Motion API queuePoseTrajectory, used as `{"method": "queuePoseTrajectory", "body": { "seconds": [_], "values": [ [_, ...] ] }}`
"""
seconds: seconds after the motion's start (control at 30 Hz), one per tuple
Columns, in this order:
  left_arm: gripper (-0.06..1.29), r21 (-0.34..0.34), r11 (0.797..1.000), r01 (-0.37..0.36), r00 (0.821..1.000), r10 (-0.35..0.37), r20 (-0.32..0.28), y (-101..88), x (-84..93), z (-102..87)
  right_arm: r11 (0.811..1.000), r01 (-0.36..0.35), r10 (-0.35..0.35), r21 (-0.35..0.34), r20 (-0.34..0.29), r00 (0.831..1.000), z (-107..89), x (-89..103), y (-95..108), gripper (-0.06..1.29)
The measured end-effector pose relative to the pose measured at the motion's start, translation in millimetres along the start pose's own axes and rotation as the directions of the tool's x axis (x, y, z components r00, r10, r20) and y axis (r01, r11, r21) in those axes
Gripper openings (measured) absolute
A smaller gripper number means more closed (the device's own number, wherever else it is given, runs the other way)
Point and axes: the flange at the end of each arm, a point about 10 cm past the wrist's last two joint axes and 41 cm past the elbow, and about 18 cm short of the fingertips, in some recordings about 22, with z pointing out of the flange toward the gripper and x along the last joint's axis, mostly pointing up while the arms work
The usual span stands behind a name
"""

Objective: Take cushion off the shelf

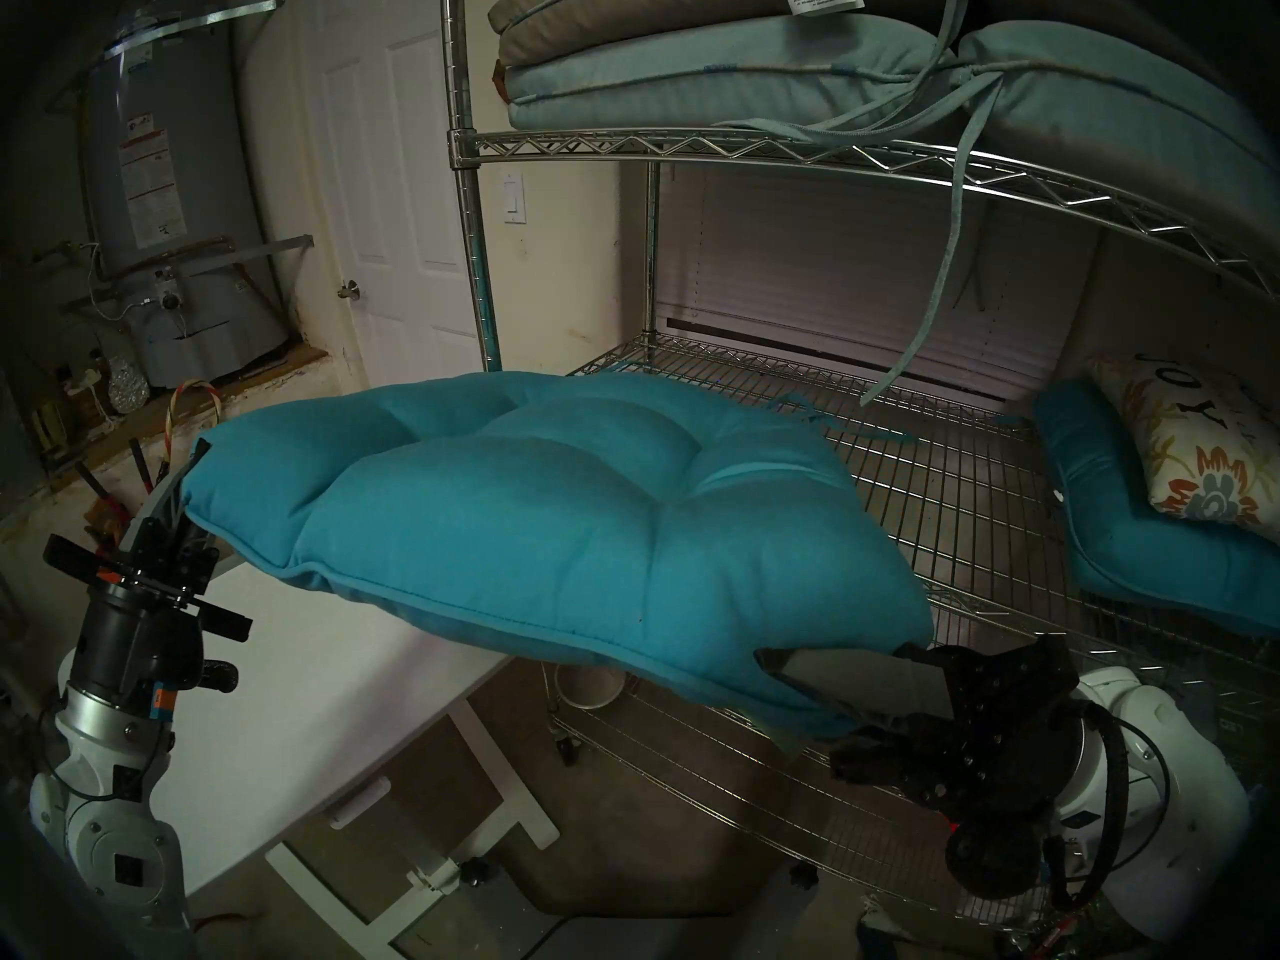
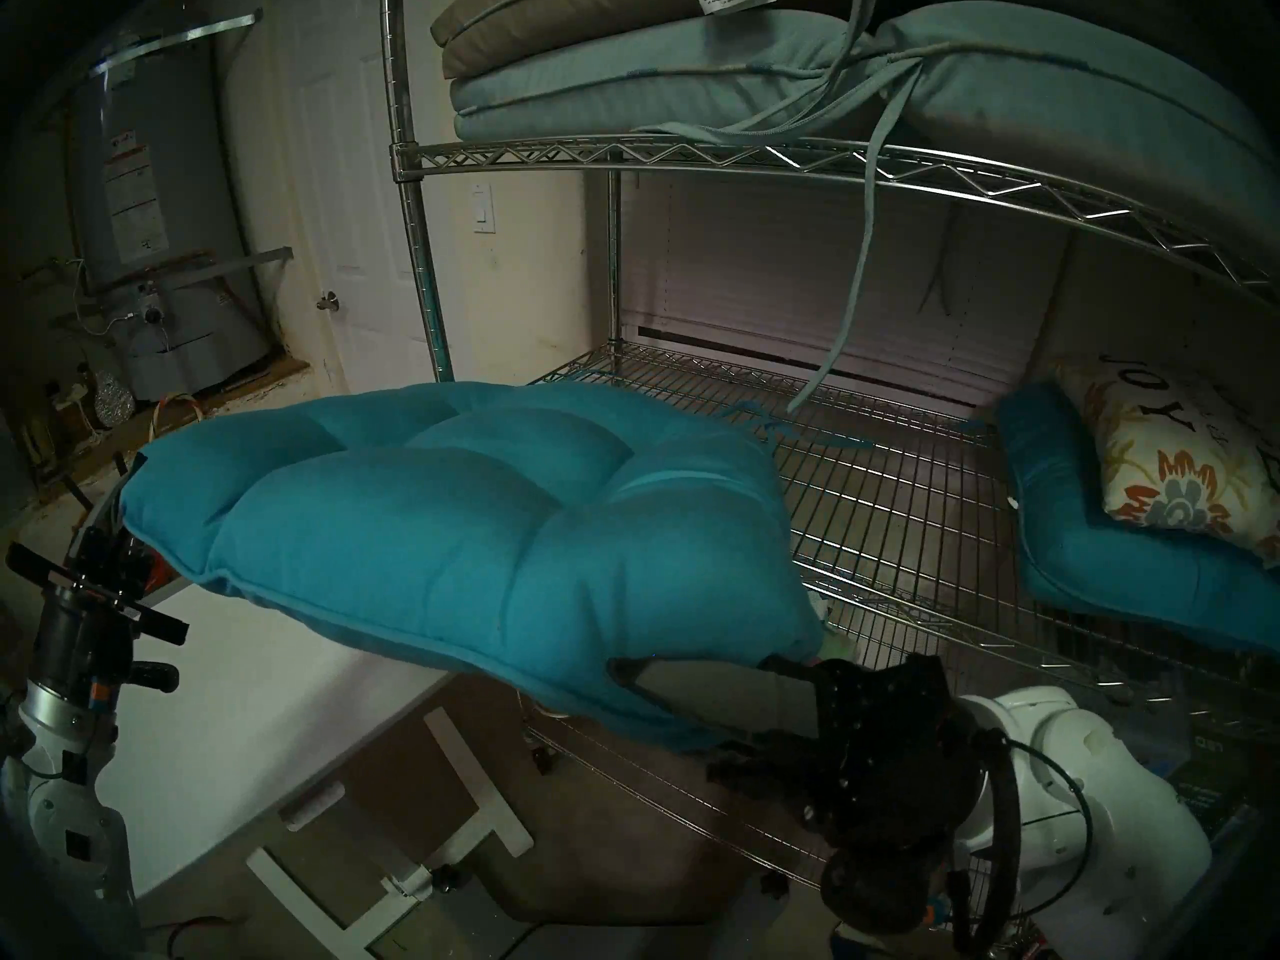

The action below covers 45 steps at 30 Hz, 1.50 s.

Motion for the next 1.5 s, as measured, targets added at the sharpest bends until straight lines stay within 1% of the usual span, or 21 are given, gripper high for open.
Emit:
{"method": "queuePoseTrajectory", "body": {
  "seconds": [0.33, 0.53, 0.63, 0.77, 0.9, 0.93, 1.07, 1.17, 1.37, 1.5],
  "values": [
    [0.09, 0.034, 0.997, -0.065, 0.998, 0.065, 0.007, -24.0, -8.5, -15.2, 0.998, -0.055, 0.055, -0.008, -0.034, 0.998, 7.7, 12.0, -11, 0.14],
    [0.09, 0.057, 0.992, -0.112, 0.994, 0.112, 0.012, -42.2, -12.8, -26.9, 0.996, -0.090, 0.089, -0.011, -0.059, 0.994, 13.5, 20.3, -18, 0.14],
    [0.09, 0.064, 0.989, -0.130, 0.992, 0.129, 0.013, -49.0, -13.9, -31.8, 0.995, -0.095, 0.094, -0.012, -0.067, 0.993, 15.3, 22.0, -20, 0.14],
    [0.09, 0.072, 0.985, -0.155, 0.988, 0.155, 0.015, -58.7, -14.9, -38.2, 0.995, -0.100, 0.099, -0.015, -0.079, 0.992, 17.9, 24.1, -21, 0.14],
    [0.09, 0.072, 0.985, -0.155, 0.988, 0.155, 0.015, -58.7, -14.9, -38.2, 0.995, -0.100, 0.099, -0.015, -0.079, 0.992, 17.9, 24.1, -21, 0.14],
    [0.09, 0.082, 0.980, -0.181, 0.983, 0.179, 0.025, -69.6, -15.5, -47.4, 0.995, -0.096, 0.094, -0.018, -0.095, 0.991, 21.5, 25.4, -21, 0.14],
    [0.09, 0.082, 0.980, -0.181, 0.983, 0.179, 0.025, -69.6, -15.5, -47.4, 0.995, -0.096, 0.094, -0.018, -0.095, 0.991, 21.5, 25.4, -21, 0.14],
    [0.09, 0.087, 0.977, -0.195, 0.981, 0.193, 0.036, -75.3, -16.2, -51.8, 0.995, -0.100, 0.097, -0.020, -0.105, 0.990, 23.8, 27.3, -22, 0.14],
    [0.09, 0.098, 0.964, -0.248, 0.968, 0.242, 0.064, -93.3, -16.9, -61.9, 0.996, -0.091, 0.088, -0.023, -0.126, 0.988, 28.8, 28.6, -22, 0.13],
    [0.09, 0.102, 0.951, -0.291, 0.955, 0.282, 0.087, -108.1, -16.1, -70.2, 0.997, -0.074, 0.069, -0.023, -0.145, 0.987, 33.3, 28.5, -20, 0.13]
  ]
}}
